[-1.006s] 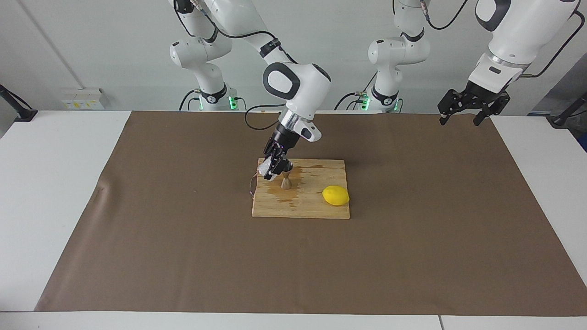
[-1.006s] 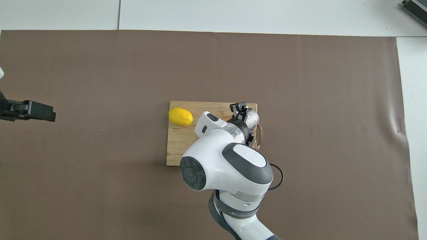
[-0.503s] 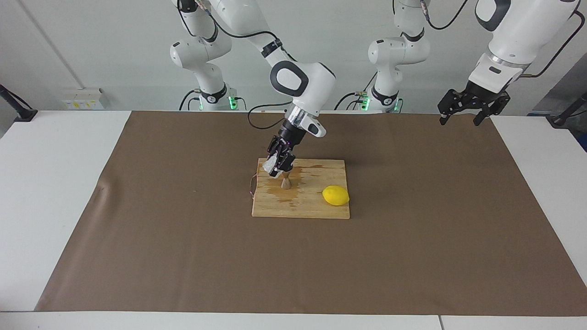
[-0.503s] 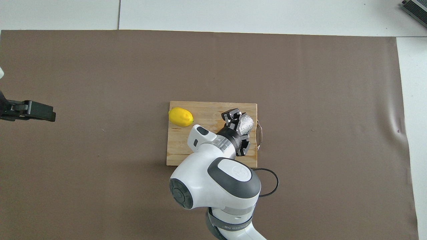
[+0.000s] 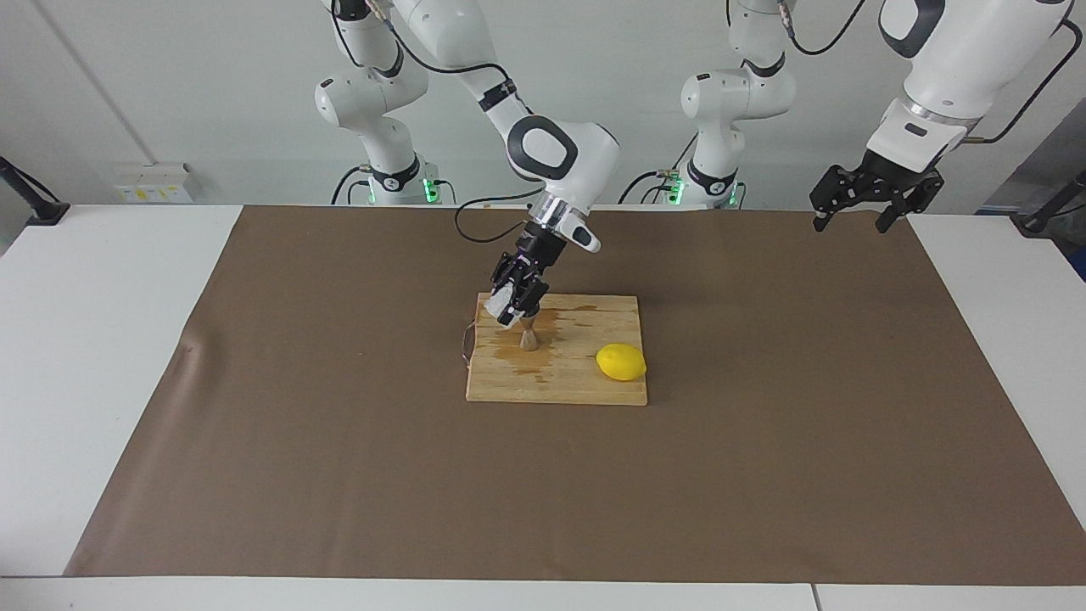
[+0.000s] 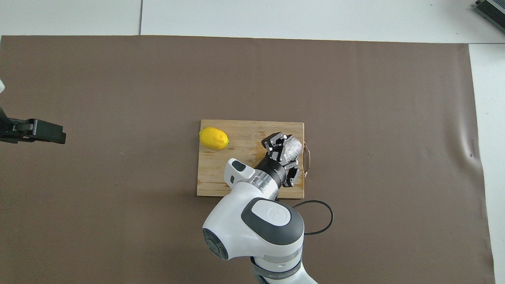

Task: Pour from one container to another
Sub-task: 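Tilt the white cup over the metal cup with the right gripper, then hold the white cup tilted above the metal cup to pour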

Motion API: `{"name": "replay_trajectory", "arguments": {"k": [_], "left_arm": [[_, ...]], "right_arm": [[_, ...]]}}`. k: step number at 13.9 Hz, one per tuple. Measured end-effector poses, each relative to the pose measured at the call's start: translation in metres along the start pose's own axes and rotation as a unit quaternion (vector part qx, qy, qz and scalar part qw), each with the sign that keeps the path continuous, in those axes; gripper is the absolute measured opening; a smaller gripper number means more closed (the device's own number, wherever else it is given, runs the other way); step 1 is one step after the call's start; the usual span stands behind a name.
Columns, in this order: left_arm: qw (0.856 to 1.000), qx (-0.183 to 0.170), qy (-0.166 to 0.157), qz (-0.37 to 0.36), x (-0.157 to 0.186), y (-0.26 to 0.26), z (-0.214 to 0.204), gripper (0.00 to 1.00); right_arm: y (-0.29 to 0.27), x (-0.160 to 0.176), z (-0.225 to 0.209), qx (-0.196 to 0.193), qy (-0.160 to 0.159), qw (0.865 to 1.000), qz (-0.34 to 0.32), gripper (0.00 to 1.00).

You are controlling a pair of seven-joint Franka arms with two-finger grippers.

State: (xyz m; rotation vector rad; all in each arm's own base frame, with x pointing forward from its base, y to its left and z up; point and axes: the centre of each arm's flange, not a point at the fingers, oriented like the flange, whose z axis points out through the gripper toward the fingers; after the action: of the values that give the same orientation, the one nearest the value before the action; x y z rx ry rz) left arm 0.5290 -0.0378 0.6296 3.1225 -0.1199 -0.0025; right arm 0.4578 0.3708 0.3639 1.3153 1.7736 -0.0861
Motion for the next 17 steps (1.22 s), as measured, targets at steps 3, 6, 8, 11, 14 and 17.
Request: {"name": "replay_trajectory", "arguments": {"k": [3,6,8,11,14,17], "left_arm": [[1.000,0.000,0.000,0.000,0.000,0.000,0.000,1.00],[1.000,0.000,0.000,0.000,0.000,0.000,0.000,1.00],[1.000,0.000,0.000,0.000,0.000,0.000,0.000,1.00],[1.000,0.000,0.000,0.000,0.000,0.000,0.000,1.00],[1.000,0.000,0.000,0.000,0.000,0.000,0.000,1.00],[1.000,0.000,0.000,0.000,0.000,0.000,0.000,1.00]], "right_arm": [[-0.004,0.004,-0.007,-0.007,-0.008,1.000,-0.009,0.52],[-0.009,0.008,-0.016,-0.012,-0.012,1.000,-0.010,0.52],[-0.010,0.008,-0.015,-0.016,-0.016,1.000,-0.013,0.52],[-0.012,0.008,-0.013,-0.021,-0.019,1.000,-0.008,0.52],[-0.012,0.008,-0.012,-0.027,-0.023,0.999,-0.007,0.52],[-0.016,0.009,-0.008,-0.036,-0.030,0.999,0.003,0.52]]}}
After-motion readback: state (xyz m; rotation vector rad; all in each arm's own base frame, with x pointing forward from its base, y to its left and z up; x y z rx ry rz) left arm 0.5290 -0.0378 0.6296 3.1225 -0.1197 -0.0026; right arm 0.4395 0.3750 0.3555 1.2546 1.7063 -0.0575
